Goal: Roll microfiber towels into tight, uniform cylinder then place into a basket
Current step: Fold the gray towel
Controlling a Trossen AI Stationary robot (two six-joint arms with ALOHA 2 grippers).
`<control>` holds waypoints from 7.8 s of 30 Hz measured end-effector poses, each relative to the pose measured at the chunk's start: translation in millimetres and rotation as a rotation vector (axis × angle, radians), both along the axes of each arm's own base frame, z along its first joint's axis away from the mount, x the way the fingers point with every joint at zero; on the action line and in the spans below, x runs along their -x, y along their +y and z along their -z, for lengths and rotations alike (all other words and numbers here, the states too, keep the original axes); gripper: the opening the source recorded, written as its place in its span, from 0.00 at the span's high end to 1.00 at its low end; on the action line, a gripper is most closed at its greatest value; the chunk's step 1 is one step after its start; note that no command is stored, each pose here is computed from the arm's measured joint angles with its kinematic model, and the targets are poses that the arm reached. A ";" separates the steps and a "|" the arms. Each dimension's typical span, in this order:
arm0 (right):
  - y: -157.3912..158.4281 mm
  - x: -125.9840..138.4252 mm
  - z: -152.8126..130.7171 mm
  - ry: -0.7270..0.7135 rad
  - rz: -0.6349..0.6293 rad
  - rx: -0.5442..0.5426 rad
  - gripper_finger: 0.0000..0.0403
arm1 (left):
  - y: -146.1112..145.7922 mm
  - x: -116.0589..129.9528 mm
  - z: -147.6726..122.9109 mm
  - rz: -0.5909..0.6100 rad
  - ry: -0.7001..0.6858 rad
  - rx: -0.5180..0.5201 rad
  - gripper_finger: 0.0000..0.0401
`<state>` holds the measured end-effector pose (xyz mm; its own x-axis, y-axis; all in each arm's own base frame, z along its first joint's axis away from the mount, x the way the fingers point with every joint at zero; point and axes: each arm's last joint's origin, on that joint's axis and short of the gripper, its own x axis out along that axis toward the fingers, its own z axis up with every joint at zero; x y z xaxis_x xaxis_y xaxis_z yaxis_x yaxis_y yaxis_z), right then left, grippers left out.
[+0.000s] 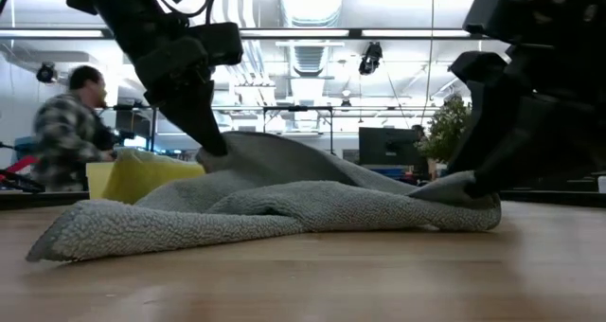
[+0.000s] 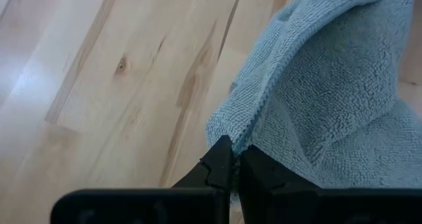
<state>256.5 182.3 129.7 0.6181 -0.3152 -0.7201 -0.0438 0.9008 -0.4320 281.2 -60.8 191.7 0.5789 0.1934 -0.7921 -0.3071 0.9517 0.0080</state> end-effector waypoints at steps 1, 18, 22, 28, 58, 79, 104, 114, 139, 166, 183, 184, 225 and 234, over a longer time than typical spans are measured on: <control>0.0 0.0 -0.2 -0.005 0.003 0.005 0.66 | -0.1 -0.3 -0.6 0.000 -0.002 0.000 1.00; 3.0 -4.7 1.4 -0.050 0.002 -0.011 0.88 | 0.1 -1.4 -2.0 -0.002 -0.009 0.000 1.00; 6.1 -8.5 9.6 -0.051 -0.026 -0.001 0.89 | 0.4 -1.1 -1.6 -0.003 -0.007 0.000 1.00; 6.1 -9.7 22.5 -0.023 -0.028 0.031 0.88 | 0.4 -0.9 -1.5 -0.003 -0.005 -0.001 1.00; 67.8 -12.3 -63.1 -0.135 -0.105 0.134 0.98 | -6.7 12.1 -32.0 0.091 -0.103 -0.019 1.00; 128.2 9.3 -196.9 -0.399 -0.195 0.119 0.98 | -123.3 69.4 -118.7 0.414 -0.564 -0.300 1.00; 71.6 11.9 -143.8 -0.274 0.149 0.226 0.98 | -146.3 73.5 -135.7 0.317 -0.694 -0.448 1.00; 100.0 -6.4 -149.5 -0.233 -0.110 0.092 0.98 | -153.0 71.1 -137.3 0.478 -0.761 -0.344 1.00; 64.1 -8.9 -161.7 -0.293 0.135 0.111 0.98 | -156.1 75.8 -132.6 0.188 -0.725 -0.535 1.00; 25.2 8.6 -106.5 -0.314 0.320 0.303 0.98 | -109.5 68.3 -80.2 0.038 -0.424 -0.596 1.00; -16.5 -5.5 -35.8 -0.147 0.384 0.228 0.98 | -70.6 72.8 -1.2 -0.088 -0.250 -0.386 1.00; -14.8 -6.1 -33.6 -0.129 0.375 0.192 0.98 | -71.9 71.7 -0.6 -0.082 -0.257 -0.352 1.00; 7.5 14.5 3.6 0.000 0.238 -0.121 0.98 | -109.9 44.7 30.4 0.151 -0.014 0.121 1.00; 5.9 16.5 7.0 0.010 0.235 -0.122 0.98 | -113.5 40.5 42.1 0.155 -0.002 0.122 1.00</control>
